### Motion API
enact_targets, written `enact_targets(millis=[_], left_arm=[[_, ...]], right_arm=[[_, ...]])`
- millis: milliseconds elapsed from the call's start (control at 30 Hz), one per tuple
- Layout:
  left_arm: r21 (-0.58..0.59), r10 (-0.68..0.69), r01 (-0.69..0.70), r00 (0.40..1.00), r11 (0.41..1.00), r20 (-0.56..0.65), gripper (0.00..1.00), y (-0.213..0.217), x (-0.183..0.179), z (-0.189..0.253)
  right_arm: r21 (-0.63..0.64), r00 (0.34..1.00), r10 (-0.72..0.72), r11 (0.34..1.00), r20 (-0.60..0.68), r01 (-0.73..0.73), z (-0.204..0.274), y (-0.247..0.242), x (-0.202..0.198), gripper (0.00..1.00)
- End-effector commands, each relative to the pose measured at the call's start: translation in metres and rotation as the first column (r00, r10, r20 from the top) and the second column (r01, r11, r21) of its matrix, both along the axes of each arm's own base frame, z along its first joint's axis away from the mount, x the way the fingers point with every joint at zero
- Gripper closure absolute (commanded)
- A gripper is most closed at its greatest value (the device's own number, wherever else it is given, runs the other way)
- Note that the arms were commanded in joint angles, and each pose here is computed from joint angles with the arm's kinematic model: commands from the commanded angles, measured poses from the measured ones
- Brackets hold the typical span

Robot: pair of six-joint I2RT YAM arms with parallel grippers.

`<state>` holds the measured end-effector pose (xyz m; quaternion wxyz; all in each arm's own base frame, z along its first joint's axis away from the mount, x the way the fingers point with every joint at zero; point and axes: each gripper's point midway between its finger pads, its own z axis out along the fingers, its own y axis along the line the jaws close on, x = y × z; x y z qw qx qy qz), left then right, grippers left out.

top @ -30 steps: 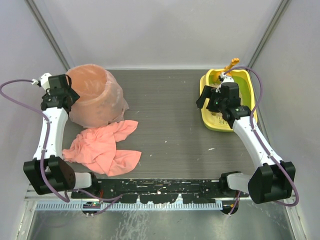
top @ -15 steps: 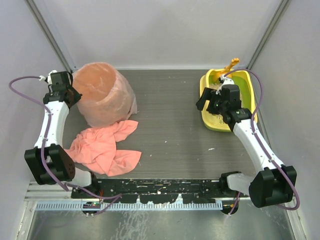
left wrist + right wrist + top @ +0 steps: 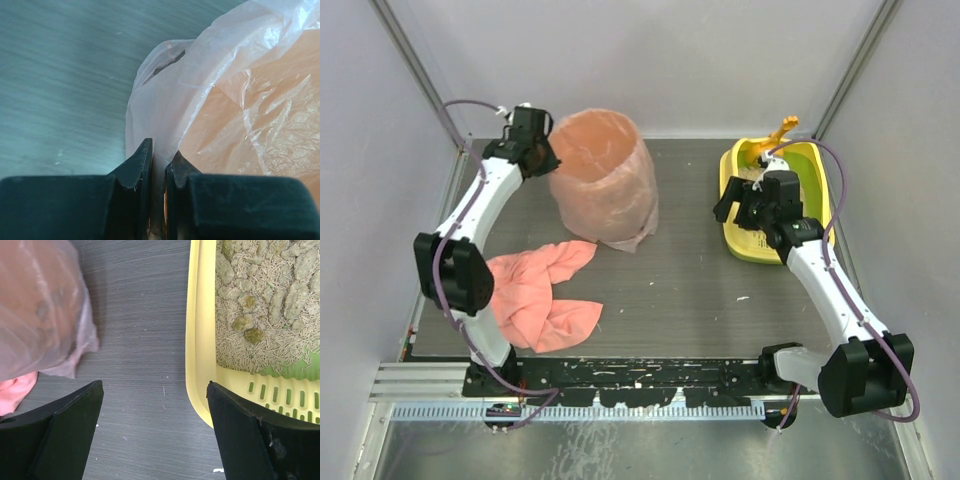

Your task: Clean the litter box

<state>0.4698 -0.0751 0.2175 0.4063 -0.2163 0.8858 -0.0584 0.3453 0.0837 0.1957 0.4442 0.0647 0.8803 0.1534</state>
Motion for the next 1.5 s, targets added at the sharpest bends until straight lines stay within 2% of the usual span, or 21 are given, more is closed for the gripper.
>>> enact_targets(millis=[0,333,400,500,567,733,933,1033,1167,1233,1300,1467], left_arm=[[-0.002,-0.040,0.040,0.995,0.999,0.090,1.00,-0.038,0.025,0.039],[0.045,-0.119,0.115,0.987,0.992,0.108,0.96,-0.095,0.057,0.049],[0.049,-0.126,0.121,0.987,0.991,0.105,0.85,-0.099,0.059,0.048],[0.042,-0.135,0.131,0.984,0.991,0.114,0.57,-0.104,0.062,0.050],[0.036,-0.143,0.139,0.982,0.990,0.121,0.46,-0.107,0.062,0.053],[0.030,-0.159,0.156,0.973,0.987,0.170,0.23,-0.106,0.055,0.078],[0.036,-0.171,0.168,0.948,0.985,0.268,0.06,-0.092,0.024,0.133],[0.048,-0.159,0.152,0.938,0.987,0.308,0.00,-0.077,-0.001,0.153],[0.054,-0.146,0.135,0.928,0.989,0.342,0.02,-0.057,-0.042,0.159],[0.049,-0.136,0.127,0.923,0.991,0.359,0.02,-0.047,-0.064,0.160],[0.041,-0.131,0.125,0.922,0.991,0.364,0.02,-0.038,-0.086,0.157],[0.084,-0.150,0.127,0.917,0.988,0.369,0.02,-0.015,-0.136,0.148]], right_arm=[[-0.026,0.998,-0.012,1.000,0.061,0.014,0.018,-0.005,-0.002,0.10],[-0.061,0.997,-0.042,0.997,0.058,0.045,0.017,-0.014,-0.004,0.10],[-0.071,0.997,-0.053,0.996,0.054,0.057,0.015,-0.017,-0.005,0.10],[-0.091,0.995,-0.084,0.992,0.047,0.088,0.011,-0.023,-0.003,0.10],[-0.106,0.993,-0.106,0.988,0.043,0.110,0.008,-0.028,-0.001,0.10],[-0.119,0.980,-0.190,0.974,0.052,0.195,0.009,-0.039,0.009,0.10],[-0.116,0.953,-0.296,0.947,0.062,0.301,0.013,-0.050,0.030,0.10],[-0.132,0.956,-0.291,0.947,0.038,0.294,0.006,-0.047,0.043,0.10],[-0.171,0.973,-0.230,0.959,-0.019,0.224,-0.006,-0.040,0.058,0.12],[-0.189,0.982,-0.184,0.967,-0.051,0.171,-0.017,-0.034,0.064,0.16],[-0.209,0.984,-0.164,0.967,-0.072,0.146,-0.028,-0.032,0.069,0.26],[-0.241,0.981,-0.175,0.959,-0.085,0.150,-0.045,-0.036,0.078,0.38]])
